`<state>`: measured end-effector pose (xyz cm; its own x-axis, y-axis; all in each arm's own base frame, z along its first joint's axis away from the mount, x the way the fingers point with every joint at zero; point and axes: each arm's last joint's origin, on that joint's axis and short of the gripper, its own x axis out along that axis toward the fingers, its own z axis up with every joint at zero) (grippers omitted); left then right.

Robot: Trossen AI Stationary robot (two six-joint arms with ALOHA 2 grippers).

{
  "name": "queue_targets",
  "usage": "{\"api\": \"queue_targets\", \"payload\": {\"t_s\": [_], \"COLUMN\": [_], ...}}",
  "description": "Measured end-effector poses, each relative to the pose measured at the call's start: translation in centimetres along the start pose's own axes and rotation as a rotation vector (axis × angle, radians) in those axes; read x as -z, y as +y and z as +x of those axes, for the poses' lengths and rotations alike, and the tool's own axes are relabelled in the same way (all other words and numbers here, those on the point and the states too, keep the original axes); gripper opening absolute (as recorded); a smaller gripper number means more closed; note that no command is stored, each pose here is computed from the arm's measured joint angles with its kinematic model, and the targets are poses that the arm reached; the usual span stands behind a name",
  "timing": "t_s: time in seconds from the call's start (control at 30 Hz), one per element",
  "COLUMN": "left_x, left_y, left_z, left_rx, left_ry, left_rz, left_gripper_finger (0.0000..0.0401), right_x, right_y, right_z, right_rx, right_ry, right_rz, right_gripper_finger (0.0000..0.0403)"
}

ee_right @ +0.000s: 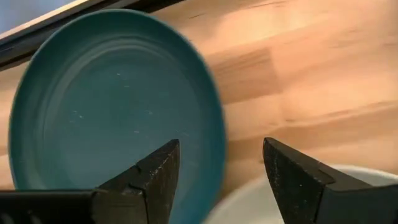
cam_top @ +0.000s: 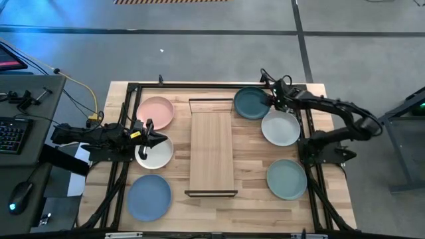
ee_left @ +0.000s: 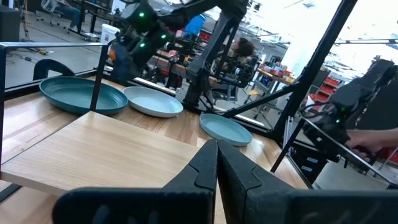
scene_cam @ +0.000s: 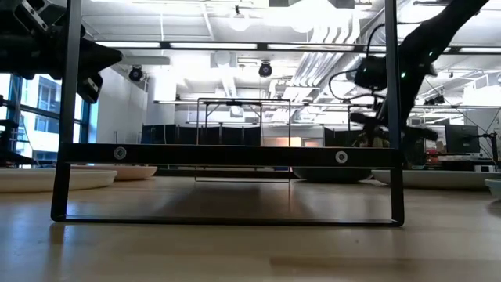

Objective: Place and stack plates onto a shelf
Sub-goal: Put the dark green plate on the shelf

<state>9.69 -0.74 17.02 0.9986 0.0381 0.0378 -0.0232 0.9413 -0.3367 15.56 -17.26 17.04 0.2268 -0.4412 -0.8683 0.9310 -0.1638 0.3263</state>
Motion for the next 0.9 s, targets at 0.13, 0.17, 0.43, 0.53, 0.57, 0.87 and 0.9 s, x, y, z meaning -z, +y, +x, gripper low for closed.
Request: {"api": "queue_targets", "payload": {"t_s": [0.13,0.17,0.43,0.53,0.57,0.87,0.9], "left_x": [0.0,0.0,0.0,0.0,0.0,0.0,0.0], "left_y": [0.0,0.0,0.0,0.0,0.0,0.0,0.0], "left_z": [0.0,0.0,0.0,0.0,0.0,0.0,0.0], "left_rx": [0.000,0.000,0.000,0.000,0.000,0.000,0.000], "left_ry": [0.000,0.000,0.000,0.000,-0.001,0.000,0.000], "left_rz": [0.000,0.000,0.000,0.000,0.000,0.000,0.000], "left_gripper_finger": [0.0000,0.0000,0.0000,0.0000,0.0000,0.0000,0.0000], "right_x": [-0.1,0.0,0.3,0.2,0.1,-0.4,-0.6], "right_y": [0.5,0.5,0.4,0.5,0.5,0.2,0.2], "right_z": [1.6,1.9,3.8,3.9,3.9,3.5,3.2], "right_rx": [-0.015,-0.008,0.045,0.046,0.052,0.053,0.041], "right_ry": [-0.005,-0.001,0.005,-0.017,-0.027,-0.050,-0.056], "right_rz": [-0.017,-0.017,-0.011,0.006,0.007,0.020,0.018], "right_gripper_finger": [0.0213,0.0213,0.0180,0.0139,0.0120,0.0011,0.0005]}}
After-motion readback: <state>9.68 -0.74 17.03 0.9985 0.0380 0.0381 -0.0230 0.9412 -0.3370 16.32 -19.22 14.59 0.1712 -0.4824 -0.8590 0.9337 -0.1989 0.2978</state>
